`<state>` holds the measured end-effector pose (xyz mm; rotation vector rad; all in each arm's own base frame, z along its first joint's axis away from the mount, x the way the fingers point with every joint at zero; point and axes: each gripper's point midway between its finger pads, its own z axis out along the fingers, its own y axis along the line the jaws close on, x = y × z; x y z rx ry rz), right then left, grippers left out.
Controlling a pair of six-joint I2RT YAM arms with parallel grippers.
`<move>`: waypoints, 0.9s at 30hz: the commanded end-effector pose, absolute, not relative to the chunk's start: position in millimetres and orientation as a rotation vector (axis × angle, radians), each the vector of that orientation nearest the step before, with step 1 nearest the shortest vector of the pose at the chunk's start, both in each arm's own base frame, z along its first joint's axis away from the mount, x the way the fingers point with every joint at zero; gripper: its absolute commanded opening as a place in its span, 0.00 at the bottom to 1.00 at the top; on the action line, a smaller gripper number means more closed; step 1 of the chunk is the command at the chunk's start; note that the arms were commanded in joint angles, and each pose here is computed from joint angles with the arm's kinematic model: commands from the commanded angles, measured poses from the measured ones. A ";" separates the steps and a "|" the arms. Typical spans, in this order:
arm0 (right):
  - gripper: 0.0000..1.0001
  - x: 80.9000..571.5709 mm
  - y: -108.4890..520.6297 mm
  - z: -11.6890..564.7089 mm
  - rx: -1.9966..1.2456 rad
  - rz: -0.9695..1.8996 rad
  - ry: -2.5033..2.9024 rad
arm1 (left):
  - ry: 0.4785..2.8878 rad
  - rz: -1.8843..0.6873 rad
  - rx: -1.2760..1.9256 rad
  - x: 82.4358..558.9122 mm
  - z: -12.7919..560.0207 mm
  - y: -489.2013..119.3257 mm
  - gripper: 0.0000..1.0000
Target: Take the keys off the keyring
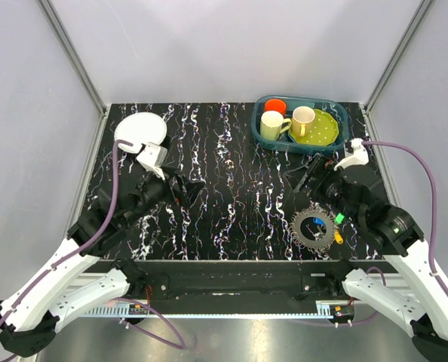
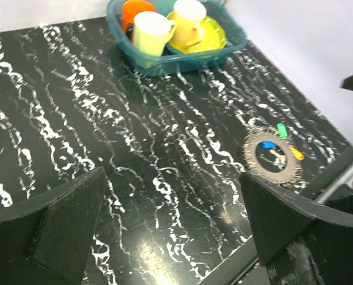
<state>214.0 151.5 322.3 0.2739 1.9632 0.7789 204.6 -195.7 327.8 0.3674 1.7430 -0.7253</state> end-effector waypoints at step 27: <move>0.60 195.2 137.8 44.0 0.302 0.137 2.790 | 1.721 -0.491 0.366 216.3 287.4 -162.1 0.95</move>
